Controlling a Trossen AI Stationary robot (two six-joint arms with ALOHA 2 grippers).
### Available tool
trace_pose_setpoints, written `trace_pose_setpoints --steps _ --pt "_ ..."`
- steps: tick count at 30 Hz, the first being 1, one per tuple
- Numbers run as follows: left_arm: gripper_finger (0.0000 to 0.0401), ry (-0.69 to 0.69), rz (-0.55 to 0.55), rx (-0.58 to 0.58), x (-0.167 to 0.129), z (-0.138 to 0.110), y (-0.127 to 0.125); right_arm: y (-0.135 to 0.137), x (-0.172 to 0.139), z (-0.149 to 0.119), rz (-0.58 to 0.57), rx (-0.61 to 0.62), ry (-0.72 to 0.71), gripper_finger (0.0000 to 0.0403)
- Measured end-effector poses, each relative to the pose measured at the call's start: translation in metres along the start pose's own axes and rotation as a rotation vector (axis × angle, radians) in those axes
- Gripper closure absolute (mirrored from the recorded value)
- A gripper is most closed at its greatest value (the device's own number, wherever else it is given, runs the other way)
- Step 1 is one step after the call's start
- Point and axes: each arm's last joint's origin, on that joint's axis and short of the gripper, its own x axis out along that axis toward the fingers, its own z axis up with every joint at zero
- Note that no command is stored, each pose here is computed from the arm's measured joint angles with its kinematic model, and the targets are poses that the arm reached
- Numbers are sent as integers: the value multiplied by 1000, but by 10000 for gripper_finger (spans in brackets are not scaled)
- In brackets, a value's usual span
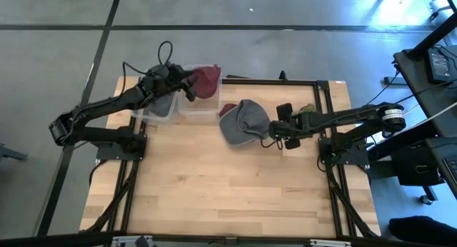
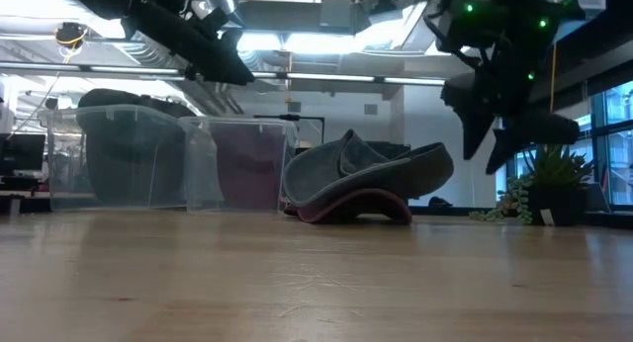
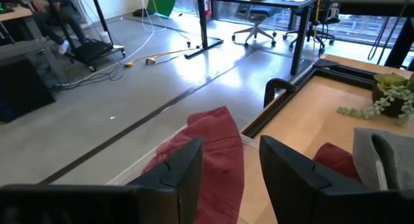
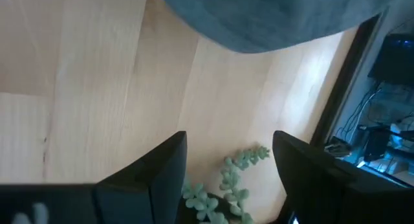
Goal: Pick & Place hat
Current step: Put the gray cap into the left transparent bin
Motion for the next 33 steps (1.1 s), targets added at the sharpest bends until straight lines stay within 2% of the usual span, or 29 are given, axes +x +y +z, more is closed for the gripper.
trace_pose_setpoints --steps 4,8,12,15,22,27,30,33 --pt "255 0 0 0 0 0 0 3 6 2 -16 -36 -35 176" --pt "251 0 0 0 0 0 0 3 9 7 -47 -148 -96 176" --pt "253 0 0 0 0 0 0 4 13 11 -97 -313 -149 176" --pt "256 1 0 0 0 0 0 7 21 11 -132 -365 -166 176" --pt "251 16 0 2 0 -2 0 8 40 10 -271 -230 -262 176" --pt "254 25 0 3 0 -2 0 6 45 10 -345 -197 -317 185" --pt "256 24 0 3 0 -2 0 5 44 11 -356 -180 -347 223" --pt "254 24 0 3 0 -2 0 4 43 13 -353 -176 -370 285"
